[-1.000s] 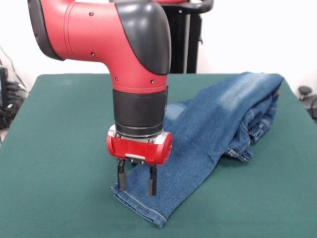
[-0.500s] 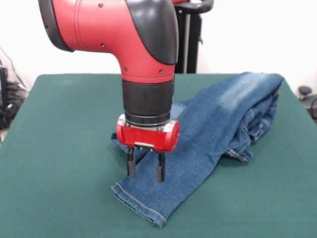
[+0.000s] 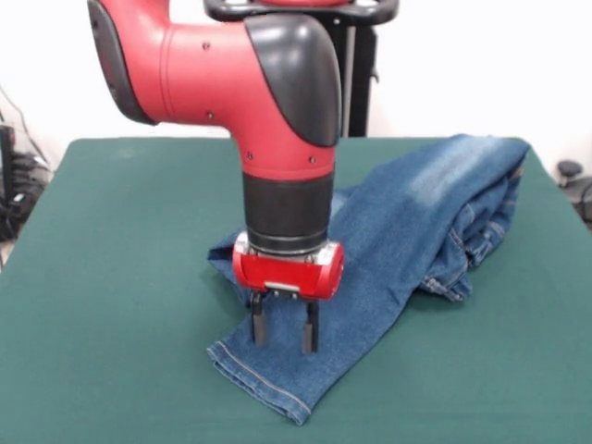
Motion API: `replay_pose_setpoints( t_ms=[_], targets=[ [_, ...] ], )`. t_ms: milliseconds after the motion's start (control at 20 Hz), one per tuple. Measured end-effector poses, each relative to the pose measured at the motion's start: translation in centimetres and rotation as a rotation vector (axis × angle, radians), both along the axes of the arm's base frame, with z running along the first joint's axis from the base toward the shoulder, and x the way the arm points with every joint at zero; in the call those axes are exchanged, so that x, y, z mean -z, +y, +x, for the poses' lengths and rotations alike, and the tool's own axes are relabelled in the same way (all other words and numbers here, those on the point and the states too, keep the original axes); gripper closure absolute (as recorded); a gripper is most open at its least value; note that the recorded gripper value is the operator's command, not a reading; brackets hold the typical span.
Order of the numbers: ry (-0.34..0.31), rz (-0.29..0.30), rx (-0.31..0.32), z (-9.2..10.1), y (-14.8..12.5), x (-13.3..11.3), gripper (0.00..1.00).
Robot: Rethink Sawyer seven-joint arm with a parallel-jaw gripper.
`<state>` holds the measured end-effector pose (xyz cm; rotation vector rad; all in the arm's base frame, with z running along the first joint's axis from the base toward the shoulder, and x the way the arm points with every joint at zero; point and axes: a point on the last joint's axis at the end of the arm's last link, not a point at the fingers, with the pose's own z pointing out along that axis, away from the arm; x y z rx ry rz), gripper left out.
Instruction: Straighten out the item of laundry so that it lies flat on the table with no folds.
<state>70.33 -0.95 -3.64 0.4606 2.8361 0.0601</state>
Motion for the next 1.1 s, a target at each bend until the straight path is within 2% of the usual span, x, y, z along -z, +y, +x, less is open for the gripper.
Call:
replay_pose_setpoints(
  t_ms=[100, 250, 500, 550, 1100],
  targets=[
    [-0.017, 0.002, 0.002, -0.4, 0.2, 1.4, 0.0],
    [-0.06, -0.004, 0.004, 0.1, 0.0, 1.2, 0.0],
    [-0.081, -0.006, 0.005, 0.3, 0.0, 1.4, 0.0],
    [-0.094, -0.008, 0.008, 0.4, -0.1, 1.5, 1.0],
    [-0.135, -0.012, 0.013, 0.6, -0.3, 2.0, 1.0]
  ],
)
